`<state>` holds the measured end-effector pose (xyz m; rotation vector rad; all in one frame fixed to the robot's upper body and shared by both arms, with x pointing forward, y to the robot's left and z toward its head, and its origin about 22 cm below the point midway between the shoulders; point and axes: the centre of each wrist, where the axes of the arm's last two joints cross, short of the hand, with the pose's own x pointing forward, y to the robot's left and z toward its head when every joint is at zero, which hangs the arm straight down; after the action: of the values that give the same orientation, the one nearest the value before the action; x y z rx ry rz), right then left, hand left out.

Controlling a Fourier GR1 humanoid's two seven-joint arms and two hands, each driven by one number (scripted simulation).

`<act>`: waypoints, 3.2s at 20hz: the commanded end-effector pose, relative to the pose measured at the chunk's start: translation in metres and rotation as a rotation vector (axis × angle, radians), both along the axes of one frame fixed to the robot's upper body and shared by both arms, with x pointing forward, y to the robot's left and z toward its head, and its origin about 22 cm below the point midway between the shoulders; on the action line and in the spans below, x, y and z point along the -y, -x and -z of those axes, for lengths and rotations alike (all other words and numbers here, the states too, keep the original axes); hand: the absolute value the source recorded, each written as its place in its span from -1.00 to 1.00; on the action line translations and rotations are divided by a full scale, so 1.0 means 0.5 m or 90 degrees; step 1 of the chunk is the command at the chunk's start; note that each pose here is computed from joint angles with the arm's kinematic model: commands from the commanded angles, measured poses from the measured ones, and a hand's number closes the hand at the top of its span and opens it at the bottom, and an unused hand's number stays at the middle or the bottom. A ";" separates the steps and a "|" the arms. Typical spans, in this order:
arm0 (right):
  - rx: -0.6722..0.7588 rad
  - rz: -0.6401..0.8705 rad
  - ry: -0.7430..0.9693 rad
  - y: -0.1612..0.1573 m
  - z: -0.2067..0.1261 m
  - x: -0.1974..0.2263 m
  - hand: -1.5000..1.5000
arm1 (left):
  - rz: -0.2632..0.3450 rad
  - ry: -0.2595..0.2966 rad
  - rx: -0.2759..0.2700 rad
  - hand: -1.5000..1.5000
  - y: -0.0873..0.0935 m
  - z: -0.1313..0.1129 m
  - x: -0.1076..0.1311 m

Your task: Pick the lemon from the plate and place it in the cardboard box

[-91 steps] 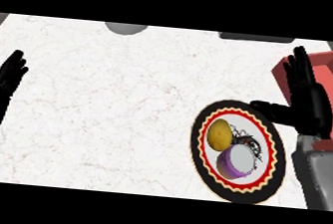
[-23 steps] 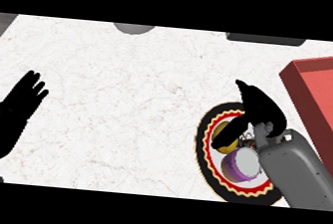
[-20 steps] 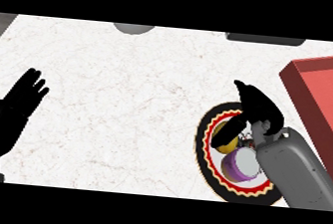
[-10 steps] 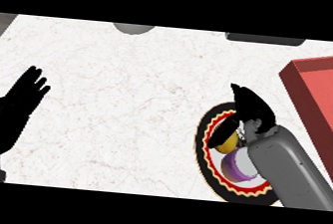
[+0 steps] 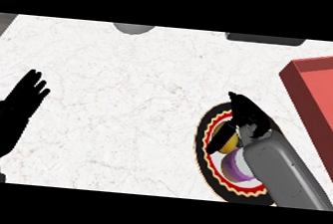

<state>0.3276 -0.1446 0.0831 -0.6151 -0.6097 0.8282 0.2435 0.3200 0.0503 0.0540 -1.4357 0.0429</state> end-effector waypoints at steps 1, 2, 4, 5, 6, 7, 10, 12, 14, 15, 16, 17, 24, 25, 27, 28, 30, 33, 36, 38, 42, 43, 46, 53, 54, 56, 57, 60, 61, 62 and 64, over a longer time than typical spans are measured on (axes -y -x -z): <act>-0.087 0.046 0.070 0.015 0.022 -0.044 -1.00 | 0.000 0.009 -0.001 0.00 0.000 0.005 0.000; -0.091 0.051 0.068 0.016 0.010 -0.037 -1.00 | -0.013 -0.004 0.006 0.00 0.014 -0.014 -0.004; -0.096 0.054 0.073 0.007 0.006 -0.036 -1.00 | -0.001 0.003 0.009 0.00 -0.007 0.000 0.016; -0.097 0.049 0.073 0.024 0.030 -0.017 -1.00 | -0.009 0.007 0.002 0.00 0.011 0.001 -0.012; -0.094 0.057 0.075 0.004 -0.005 -0.026 -1.00 | -0.005 0.001 -0.004 0.00 -0.012 -0.008 -0.009; -0.101 0.049 0.079 0.009 0.036 -0.024 -1.00 | -0.008 -0.001 0.008 0.00 -0.022 -0.005 0.024; -0.093 0.052 0.065 0.017 0.048 -0.011 -1.00 | -0.014 -0.008 0.003 0.00 0.006 -0.024 0.010; -0.098 0.054 0.076 0.038 0.019 -0.036 -1.00 | 0.013 0.005 -0.001 0.00 0.024 0.007 0.019; -0.096 0.052 0.075 0.009 0.046 -0.027 -1.00 | 0.002 0.002 -0.003 0.00 0.014 0.001 -0.010; -0.079 0.067 0.071 0.041 0.073 -0.038 1.00 | 0.000 -0.001 0.003 0.00 0.005 -0.024 -0.013; -0.065 0.052 0.081 0.022 0.034 -0.019 1.00 | -0.001 0.007 0.005 0.00 0.027 -0.011 0.008; -0.054 0.025 0.077 0.032 0.013 -0.003 1.00 | -0.003 0.008 0.010 0.00 -0.005 0.013 0.009; -0.019 0.008 0.076 0.004 0.042 -0.042 1.00 | 0.004 0.003 0.012 0.00 0.013 -0.021 0.041; -0.002 -0.006 0.084 -0.034 0.050 0.009 1.00 | -0.001 -0.009 0.010 0.00 0.022 -0.006 0.020; 0.048 -0.046 0.097 -0.063 0.040 0.041 1.00 | -0.003 0.006 0.002 0.00 -0.031 -0.027 0.008; 0.079 -0.056 0.103 -0.075 0.048 0.077 1.00 | 0.005 -0.003 0.002 0.00 0.020 -0.002 0.012; 0.122 -0.094 0.114 -0.094 0.028 0.091 1.00 | 0.013 -0.001 0.005 0.00 -0.012 -0.015 0.007; 0.139 -0.095 0.113 -0.100 0.041 0.099 1.00 | 0.014 -0.002 0.008 0.00 -0.004 -0.023 0.001; 0.162 -0.086 0.136 -0.119 0.042 0.086 1.00 | 0.003 -0.010 0.001 0.00 0.014 -0.029 -0.011; 0.192 -0.078 0.176 -0.111 0.015 0.105 1.00 | -0.006 0.010 0.002 0.00 -0.007 -0.010 0.016; 0.259 -0.080 0.193 -0.094 -0.017 0.075 1.00 | -0.001 0.009 0.005 0.00 0.009 -0.005 -0.011; 0.287 -0.076 0.190 -0.085 -0.037 0.031 1.00 | -0.018 -0.012 0.007 0.00 -0.032 -0.031 -0.017; 0.344 -0.098 0.201 -0.063 -0.111 0.031 1.00 | -0.005 -0.006 0.000 0.00 0.000 -0.019 -0.019; 0.507 -0.013 0.267 -0.032 -0.302 0.033 1.00 | -0.011 0.000 -0.004 0.00 -0.001 0.004 0.022; 0.541 0.014 0.255 -0.028 -0.344 0.016 1.00 | -0.005 0.000 0.000 0.00 0.007 0.014 -0.012; 0.551 0.058 0.293 -0.015 -0.361 0.036 1.00 | -0.006 0.001 -0.003 0.00 0.002 0.019 -0.002; 0.554 0.084 0.312 -0.025 -0.371 0.067 1.00 | -0.002 0.006 0.003 0.00 0.004 -0.011 0.007; 0.572 0.126 0.298 -0.013 -0.360 0.056 1.00 | -0.006 -0.004 0.009 0.00 -0.002 -0.013 -0.014; 0.554 0.140 0.343 -0.033 -0.383 0.092 1.00 | 0.004 0.001 0.006 0.00 0.019 -0.012 -0.008; 0.558 0.157 0.331 -0.018 -0.403 0.114 1.00 | -0.009 -0.004 0.007 0.00 0.015 0.022 0.010; 0.564 0.163 0.334 -0.005 -0.440 0.118 1.00 | -0.016 0.002 0.004 0.00 -0.002 0.012 -0.015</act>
<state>0.3399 -0.1927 0.2769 -1.4871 -1.2022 0.5222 0.2400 0.3236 0.0480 0.0621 -1.4397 0.0537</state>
